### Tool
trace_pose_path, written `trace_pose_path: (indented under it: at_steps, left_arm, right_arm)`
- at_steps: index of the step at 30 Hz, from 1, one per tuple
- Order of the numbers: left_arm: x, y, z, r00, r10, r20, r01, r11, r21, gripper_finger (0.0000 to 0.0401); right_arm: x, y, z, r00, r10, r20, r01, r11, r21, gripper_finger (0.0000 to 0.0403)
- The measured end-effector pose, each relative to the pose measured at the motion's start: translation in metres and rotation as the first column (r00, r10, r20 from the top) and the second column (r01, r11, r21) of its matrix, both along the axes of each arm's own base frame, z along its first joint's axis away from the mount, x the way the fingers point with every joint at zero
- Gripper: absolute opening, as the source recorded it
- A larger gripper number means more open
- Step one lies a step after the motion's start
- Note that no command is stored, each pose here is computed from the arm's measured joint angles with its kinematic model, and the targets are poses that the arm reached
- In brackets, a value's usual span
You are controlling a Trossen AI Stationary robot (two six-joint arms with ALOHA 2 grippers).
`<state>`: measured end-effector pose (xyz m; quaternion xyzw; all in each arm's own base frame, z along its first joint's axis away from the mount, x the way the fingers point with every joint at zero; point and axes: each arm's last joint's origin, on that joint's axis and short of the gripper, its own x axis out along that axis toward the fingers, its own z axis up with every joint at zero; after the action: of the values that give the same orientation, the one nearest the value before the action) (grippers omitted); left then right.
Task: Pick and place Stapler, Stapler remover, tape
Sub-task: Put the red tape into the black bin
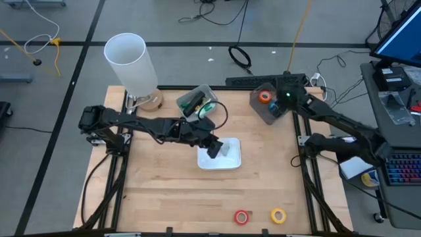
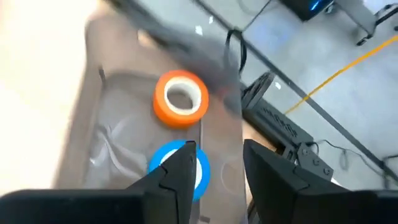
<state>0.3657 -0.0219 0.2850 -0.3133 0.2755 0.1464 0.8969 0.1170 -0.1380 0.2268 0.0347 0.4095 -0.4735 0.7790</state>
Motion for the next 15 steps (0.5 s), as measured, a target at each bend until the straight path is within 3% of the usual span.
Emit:
trace_pose_path:
  at_steps: [3,6,10,15]
  left_arm:
    - [-0.001,-0.007,0.000,0.999,-0.050,-0.006,0.050,0.998,0.043,0.0186]
    - [-0.002,-0.018,0.000,0.993,-0.113,-0.013,0.114,0.989,0.090,0.0186]
    - [-0.004,-0.035,0.000,0.979,-0.202,-0.026,0.203,0.968,0.150,0.0186]
    - [-0.008,-0.058,0.000,0.955,-0.295,-0.041,0.296,0.932,0.210,0.0186]
  right_arm:
    - [-0.005,0.013,0.015,0.989,0.016,0.145,-0.013,1.000,-0.024,0.0119]
    - [-0.009,0.027,0.030,0.933,0.093,0.349,-0.093,0.996,-0.017,0.0113]
    - [-0.015,0.046,0.048,0.779,0.212,0.591,-0.255,0.967,-0.011,0.0105]
    - [-0.021,0.067,0.063,0.567,0.352,0.745,-0.484,0.874,-0.044,0.0100]
